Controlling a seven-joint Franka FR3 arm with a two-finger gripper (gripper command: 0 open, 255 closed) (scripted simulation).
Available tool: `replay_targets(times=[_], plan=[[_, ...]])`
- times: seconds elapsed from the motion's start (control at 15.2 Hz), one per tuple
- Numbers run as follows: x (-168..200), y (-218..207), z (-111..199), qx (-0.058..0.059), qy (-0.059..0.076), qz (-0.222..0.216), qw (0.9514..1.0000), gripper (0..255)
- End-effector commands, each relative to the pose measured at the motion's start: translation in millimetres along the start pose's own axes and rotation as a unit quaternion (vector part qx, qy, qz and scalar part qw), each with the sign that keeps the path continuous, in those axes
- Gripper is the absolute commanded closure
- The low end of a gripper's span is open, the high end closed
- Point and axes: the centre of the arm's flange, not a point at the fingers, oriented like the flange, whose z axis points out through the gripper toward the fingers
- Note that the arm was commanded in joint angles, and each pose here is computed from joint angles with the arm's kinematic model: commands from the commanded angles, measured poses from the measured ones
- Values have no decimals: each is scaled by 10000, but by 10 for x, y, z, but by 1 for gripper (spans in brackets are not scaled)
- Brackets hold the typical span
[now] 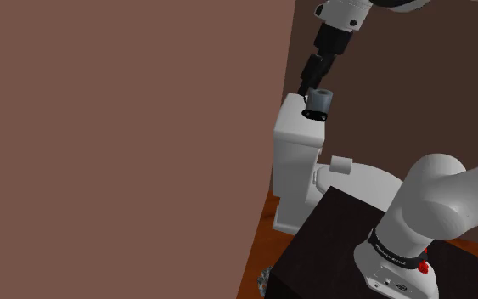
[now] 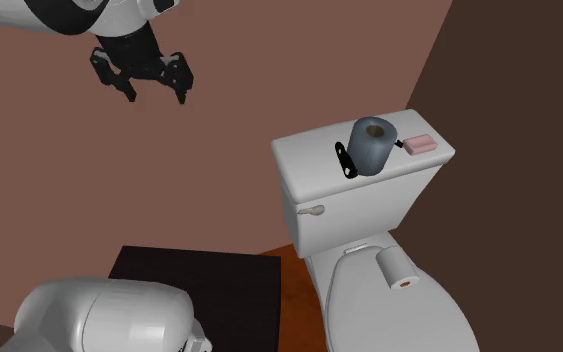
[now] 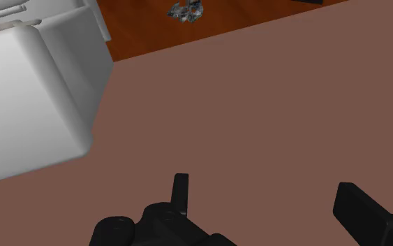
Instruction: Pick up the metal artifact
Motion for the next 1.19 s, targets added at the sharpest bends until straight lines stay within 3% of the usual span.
replay_targets(times=[0.0, 1.12], plan=[[0, 0, 0, 0, 0, 0, 10000, 0], [73, 1973, 959, -191, -451, 60, 9988, 0]])
